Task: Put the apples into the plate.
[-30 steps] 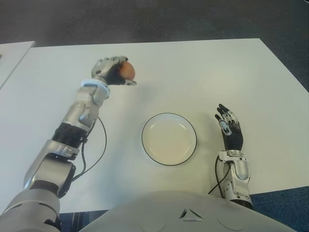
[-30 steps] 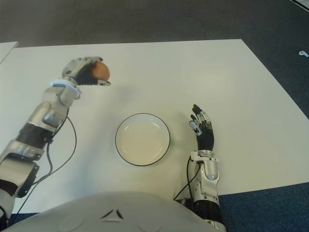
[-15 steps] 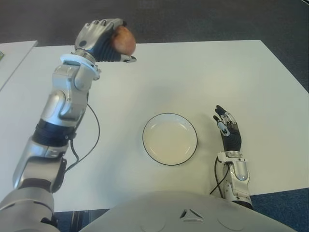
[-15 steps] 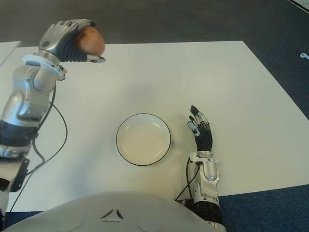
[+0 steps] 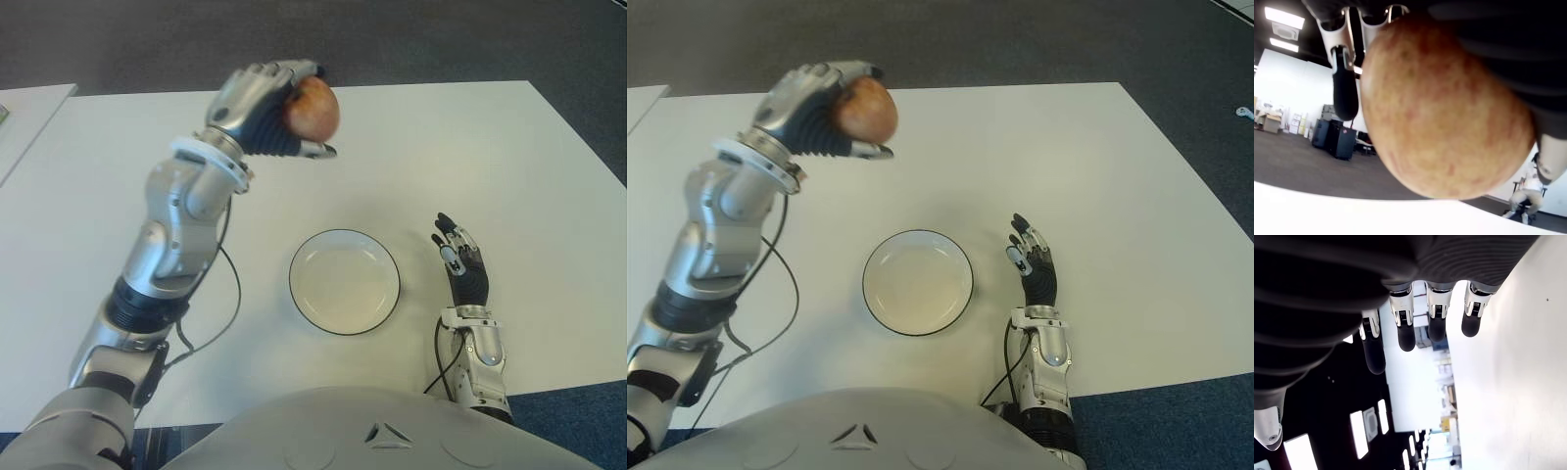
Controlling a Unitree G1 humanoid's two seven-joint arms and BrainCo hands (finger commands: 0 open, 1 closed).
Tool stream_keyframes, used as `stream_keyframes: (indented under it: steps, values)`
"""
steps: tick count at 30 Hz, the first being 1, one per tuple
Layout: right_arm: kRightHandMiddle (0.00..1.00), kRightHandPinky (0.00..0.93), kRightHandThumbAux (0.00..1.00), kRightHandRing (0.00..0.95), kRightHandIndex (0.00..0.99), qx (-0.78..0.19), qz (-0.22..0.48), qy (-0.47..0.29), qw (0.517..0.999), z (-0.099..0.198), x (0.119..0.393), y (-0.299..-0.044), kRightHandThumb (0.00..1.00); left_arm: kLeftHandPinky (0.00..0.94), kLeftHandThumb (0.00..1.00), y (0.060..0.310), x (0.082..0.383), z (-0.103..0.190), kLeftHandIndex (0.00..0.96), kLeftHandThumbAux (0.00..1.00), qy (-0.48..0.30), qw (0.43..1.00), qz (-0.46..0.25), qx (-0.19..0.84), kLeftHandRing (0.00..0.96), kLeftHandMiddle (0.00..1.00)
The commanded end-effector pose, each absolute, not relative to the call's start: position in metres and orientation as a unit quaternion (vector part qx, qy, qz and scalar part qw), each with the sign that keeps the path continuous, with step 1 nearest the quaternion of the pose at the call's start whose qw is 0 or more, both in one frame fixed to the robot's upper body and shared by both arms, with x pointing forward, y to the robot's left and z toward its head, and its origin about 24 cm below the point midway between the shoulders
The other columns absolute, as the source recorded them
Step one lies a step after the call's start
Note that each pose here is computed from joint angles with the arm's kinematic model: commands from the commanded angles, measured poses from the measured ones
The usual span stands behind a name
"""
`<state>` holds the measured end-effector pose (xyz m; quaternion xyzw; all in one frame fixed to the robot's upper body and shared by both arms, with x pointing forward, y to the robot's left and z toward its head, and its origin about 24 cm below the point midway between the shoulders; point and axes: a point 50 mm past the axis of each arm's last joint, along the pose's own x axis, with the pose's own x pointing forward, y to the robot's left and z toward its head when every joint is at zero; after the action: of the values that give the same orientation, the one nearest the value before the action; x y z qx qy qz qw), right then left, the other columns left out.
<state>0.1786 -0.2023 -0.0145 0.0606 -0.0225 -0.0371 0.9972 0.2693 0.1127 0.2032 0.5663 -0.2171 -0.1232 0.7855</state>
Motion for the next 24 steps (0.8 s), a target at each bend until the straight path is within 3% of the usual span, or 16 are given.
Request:
stream_keyframes:
  steps: [1,3,6,9,11,17,24]
  values:
    - [0.151,0.068,0.519,0.082,0.256,0.081,-0.044,0.043,0.995,-0.036,0.164,-0.196,0.243,0.837,0.856,0.097,0.267,0.187,0.406,0.664,-0.224,0.754,-0.166,0.595,0.837,0.537]
    - [0.153,0.066,0.521,0.083,0.261,0.079,-0.044,0.041,0.995,-0.036,0.164,-0.196,0.240,0.837,0.856,0.102,0.270,0.180,0.406,0.664,-0.222,0.743,-0.185,0.604,0.836,0.537]
    - [0.153,0.065,0.526,0.081,0.267,0.079,-0.045,0.043,0.995,-0.036,0.164,-0.195,0.236,0.838,0.855,0.095,0.265,0.158,0.404,0.665,-0.201,0.775,-0.206,0.563,0.834,0.538]
    - [0.151,0.068,0.532,0.079,0.267,0.080,-0.046,0.046,0.995,-0.037,0.163,-0.195,0.232,0.849,0.855,0.057,0.216,0.193,0.403,0.665,-0.252,0.806,-0.224,0.487,0.836,0.541]
    - [0.148,0.071,0.537,0.078,0.259,0.080,-0.046,0.047,0.995,-0.037,0.162,-0.194,0.231,0.848,0.855,0.047,0.207,0.196,0.403,0.664,-0.264,0.803,-0.238,0.477,0.840,0.542]
    - [0.142,0.048,0.540,0.073,0.240,0.089,-0.045,0.055,0.993,-0.039,0.161,-0.194,0.237,0.796,0.855,0.054,0.205,0.152,0.403,0.664,-0.256,0.737,-0.281,0.559,0.830,0.533]
    - [0.141,0.044,0.537,0.070,0.231,0.092,-0.047,0.066,0.992,-0.042,0.161,-0.196,0.238,0.779,0.856,0.055,0.195,0.141,0.408,0.663,-0.237,0.744,-0.316,0.540,0.809,0.528]
